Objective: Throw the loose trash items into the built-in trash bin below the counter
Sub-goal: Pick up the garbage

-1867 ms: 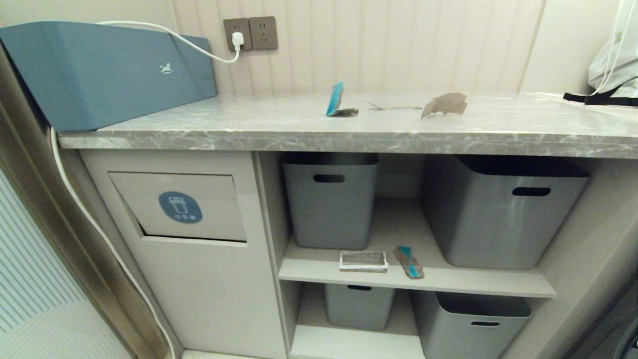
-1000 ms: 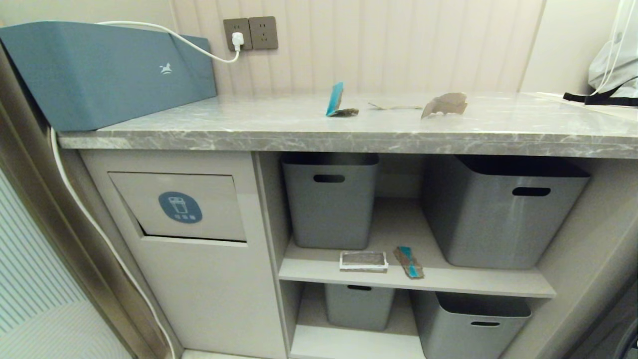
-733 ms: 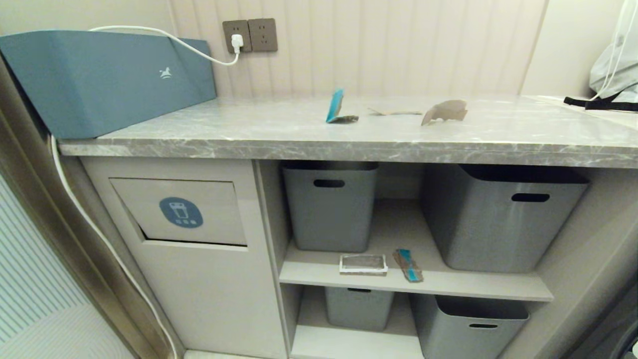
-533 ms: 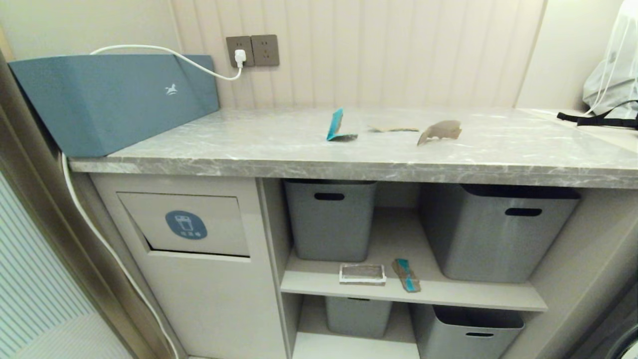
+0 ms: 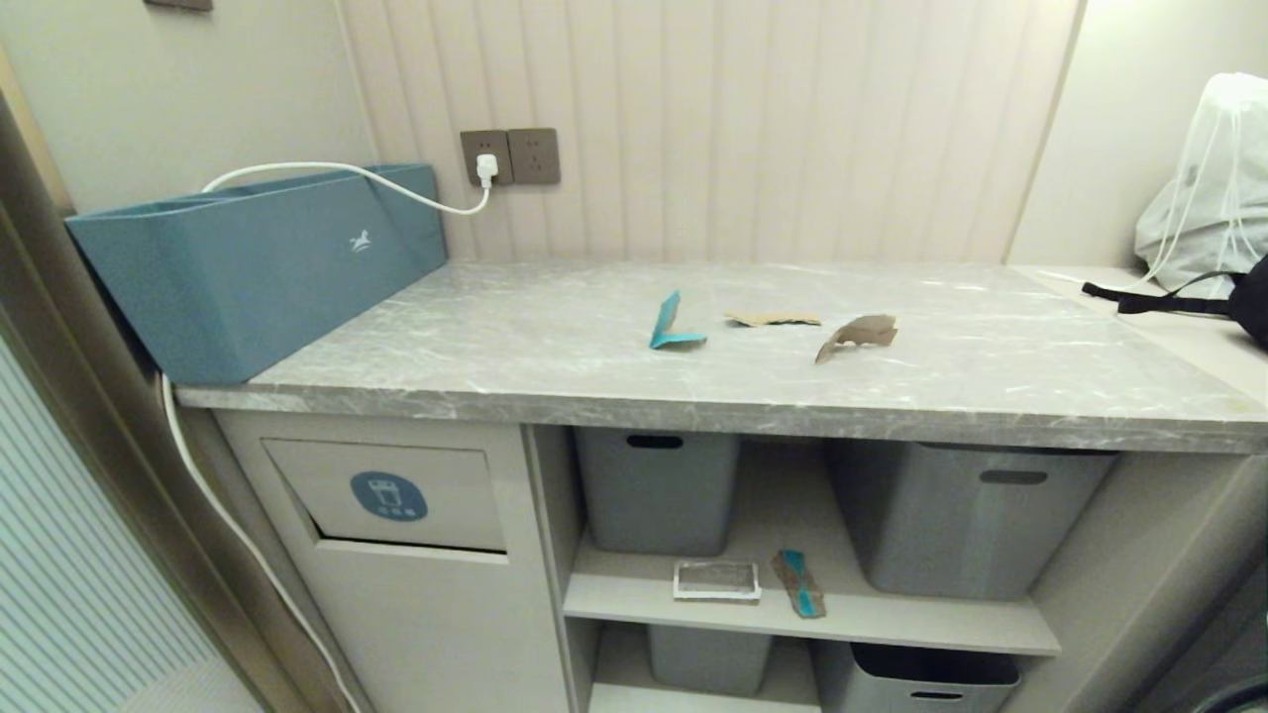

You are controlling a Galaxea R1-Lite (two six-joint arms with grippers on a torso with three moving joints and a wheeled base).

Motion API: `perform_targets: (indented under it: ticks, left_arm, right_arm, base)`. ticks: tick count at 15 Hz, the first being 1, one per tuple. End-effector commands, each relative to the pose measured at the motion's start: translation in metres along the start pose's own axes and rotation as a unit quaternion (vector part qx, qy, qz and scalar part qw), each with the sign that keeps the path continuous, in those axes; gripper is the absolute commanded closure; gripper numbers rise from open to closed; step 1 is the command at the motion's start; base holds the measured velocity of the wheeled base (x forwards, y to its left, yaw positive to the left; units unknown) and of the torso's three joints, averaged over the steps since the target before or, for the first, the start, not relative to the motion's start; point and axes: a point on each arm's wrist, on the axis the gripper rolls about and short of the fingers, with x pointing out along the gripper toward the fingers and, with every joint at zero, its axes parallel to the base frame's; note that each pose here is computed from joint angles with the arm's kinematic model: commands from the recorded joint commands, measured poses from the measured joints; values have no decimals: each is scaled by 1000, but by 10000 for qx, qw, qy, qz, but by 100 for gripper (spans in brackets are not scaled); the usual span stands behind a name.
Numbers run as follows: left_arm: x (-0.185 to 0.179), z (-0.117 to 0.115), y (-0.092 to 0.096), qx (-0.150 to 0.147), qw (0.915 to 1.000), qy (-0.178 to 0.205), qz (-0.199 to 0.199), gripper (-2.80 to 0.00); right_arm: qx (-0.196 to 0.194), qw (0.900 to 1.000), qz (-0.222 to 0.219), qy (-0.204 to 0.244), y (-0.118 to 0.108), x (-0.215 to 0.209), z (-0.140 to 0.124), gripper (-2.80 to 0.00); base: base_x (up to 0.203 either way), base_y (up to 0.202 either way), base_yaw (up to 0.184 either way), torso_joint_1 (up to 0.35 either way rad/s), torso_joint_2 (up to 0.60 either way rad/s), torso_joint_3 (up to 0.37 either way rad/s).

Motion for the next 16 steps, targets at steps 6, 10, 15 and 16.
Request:
perform_targets:
  ticks: [6,10,15,16]
  left_arm:
    - [0,0,0,-9,10000,4,3,0]
    - [0,0,0,-8,10000,4,3,0]
    - [-2,32,-1,80,9995,-58,-284,0]
    - [4,48,-1,11,9991,125,-405,0]
  right_arm:
    - [21,10000,-6,16,0,0,0,0]
    - [44,10000,-5,2,0,0,0,0]
    - [66,10000,-4,9,0,0,0,0]
    - [63,10000,9,0,0,0,0,0]
  base:
    - [0,0,0,213,-494,-279]
    - [0,0,0,215,-477,-261]
    - [0,0,0,37,-78,-43]
    - [0,0,0,0,0,0]
